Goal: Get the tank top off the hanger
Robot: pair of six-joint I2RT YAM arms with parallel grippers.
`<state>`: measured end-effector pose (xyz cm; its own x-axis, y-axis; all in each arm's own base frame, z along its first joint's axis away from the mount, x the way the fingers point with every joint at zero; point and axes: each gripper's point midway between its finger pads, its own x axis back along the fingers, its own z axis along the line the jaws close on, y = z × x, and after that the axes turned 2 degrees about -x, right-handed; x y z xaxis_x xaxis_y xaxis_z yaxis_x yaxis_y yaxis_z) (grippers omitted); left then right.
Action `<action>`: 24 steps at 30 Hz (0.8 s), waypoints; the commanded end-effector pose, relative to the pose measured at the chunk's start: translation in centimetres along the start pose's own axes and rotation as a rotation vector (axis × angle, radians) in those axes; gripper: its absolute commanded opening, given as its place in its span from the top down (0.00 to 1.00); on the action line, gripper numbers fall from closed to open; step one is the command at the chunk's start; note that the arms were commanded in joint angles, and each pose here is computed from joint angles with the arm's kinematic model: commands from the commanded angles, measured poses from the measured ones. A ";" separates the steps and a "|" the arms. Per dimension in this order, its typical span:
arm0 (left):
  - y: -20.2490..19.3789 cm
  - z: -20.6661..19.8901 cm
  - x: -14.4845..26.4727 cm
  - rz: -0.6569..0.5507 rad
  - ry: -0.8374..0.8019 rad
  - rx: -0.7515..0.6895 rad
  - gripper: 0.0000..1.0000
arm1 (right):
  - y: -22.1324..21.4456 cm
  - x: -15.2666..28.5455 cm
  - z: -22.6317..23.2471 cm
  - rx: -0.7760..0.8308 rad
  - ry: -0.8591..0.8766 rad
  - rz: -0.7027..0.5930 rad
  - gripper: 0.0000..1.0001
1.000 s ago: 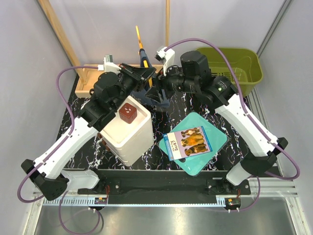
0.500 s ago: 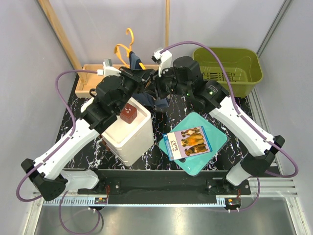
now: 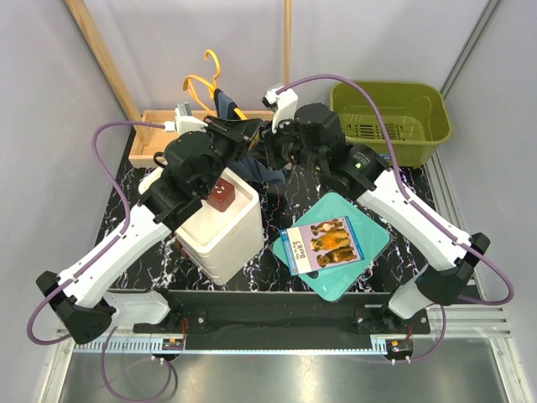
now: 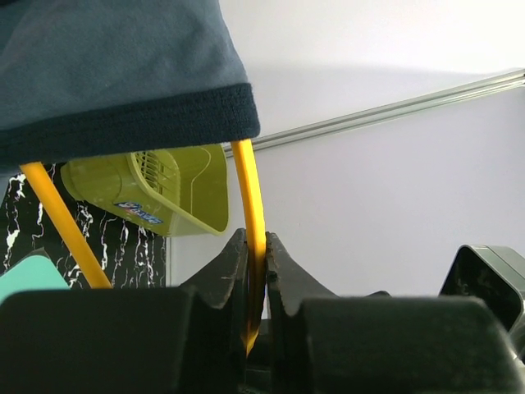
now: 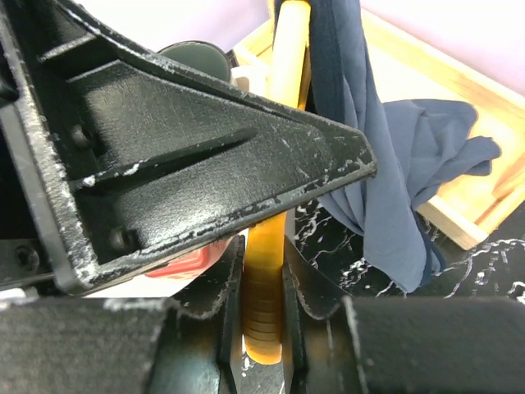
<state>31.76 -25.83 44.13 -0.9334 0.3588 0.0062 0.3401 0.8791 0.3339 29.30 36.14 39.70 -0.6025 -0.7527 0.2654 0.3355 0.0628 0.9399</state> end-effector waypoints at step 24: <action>9.0 -9.5 10.4 -0.194 -0.272 -0.646 0.27 | 4.6 7.1 0.2 0.096 0.011 -0.313 1.00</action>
<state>24.27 -20.90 51.97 -0.8641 0.4431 -0.2389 0.1801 0.7153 0.6752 29.42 31.91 40.47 -0.7329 -0.6690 0.1240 0.1693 -0.0028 0.9856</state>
